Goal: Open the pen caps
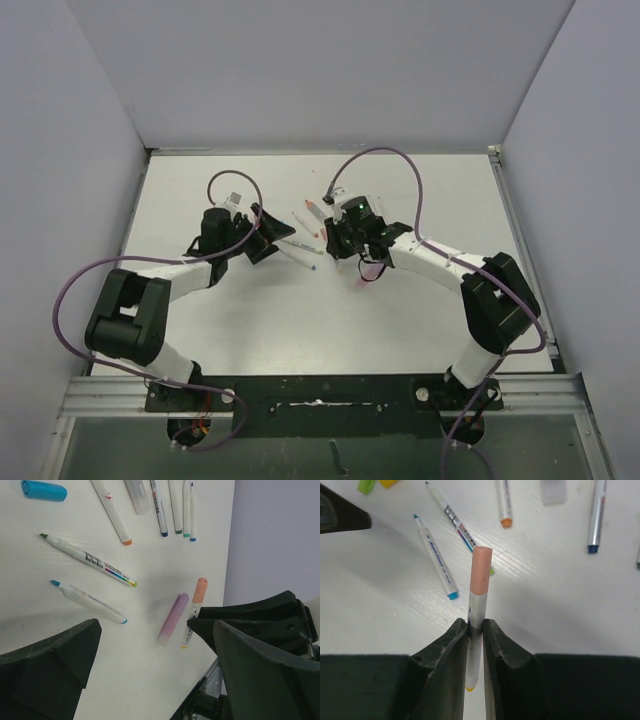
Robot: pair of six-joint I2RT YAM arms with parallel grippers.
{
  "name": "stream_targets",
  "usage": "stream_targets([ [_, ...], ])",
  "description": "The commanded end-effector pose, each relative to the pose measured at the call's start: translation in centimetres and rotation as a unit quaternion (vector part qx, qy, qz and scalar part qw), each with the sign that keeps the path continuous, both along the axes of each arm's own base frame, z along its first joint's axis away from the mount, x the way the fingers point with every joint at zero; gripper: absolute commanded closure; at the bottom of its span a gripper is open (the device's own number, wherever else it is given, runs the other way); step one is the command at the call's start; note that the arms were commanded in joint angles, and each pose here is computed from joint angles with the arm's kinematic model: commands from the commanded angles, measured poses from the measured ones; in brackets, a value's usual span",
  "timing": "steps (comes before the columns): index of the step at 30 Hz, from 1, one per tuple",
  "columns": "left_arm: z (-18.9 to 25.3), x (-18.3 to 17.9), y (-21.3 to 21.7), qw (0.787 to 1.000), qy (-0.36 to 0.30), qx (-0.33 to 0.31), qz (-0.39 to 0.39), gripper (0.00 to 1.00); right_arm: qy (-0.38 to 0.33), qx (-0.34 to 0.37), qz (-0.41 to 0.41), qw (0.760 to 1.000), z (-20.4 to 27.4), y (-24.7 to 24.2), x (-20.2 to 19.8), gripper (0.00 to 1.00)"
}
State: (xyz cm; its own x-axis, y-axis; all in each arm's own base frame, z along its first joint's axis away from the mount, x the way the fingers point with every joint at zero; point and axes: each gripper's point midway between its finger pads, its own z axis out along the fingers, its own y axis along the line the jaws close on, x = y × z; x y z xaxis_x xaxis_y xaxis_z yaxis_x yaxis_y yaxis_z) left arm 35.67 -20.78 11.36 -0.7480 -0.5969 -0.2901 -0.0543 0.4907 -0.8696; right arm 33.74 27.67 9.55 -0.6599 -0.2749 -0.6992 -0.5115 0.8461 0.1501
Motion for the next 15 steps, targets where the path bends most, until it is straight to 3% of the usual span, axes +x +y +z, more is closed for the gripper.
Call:
stream_targets([
  [1, 2.1, 1.8, -2.0, 0.998, -0.052, -0.002, -0.029, 0.03, -0.045, 0.061, 0.085, 0.994, 3.3, 3.2, 0.7, 1.0],
  [15, 0.7, 1.4, -4.9, 0.996, -0.053, -0.003, -0.071, 0.16, -0.037, 0.106, 0.163, 0.98, 4.2, 6.9, 0.0, 1.0],
])
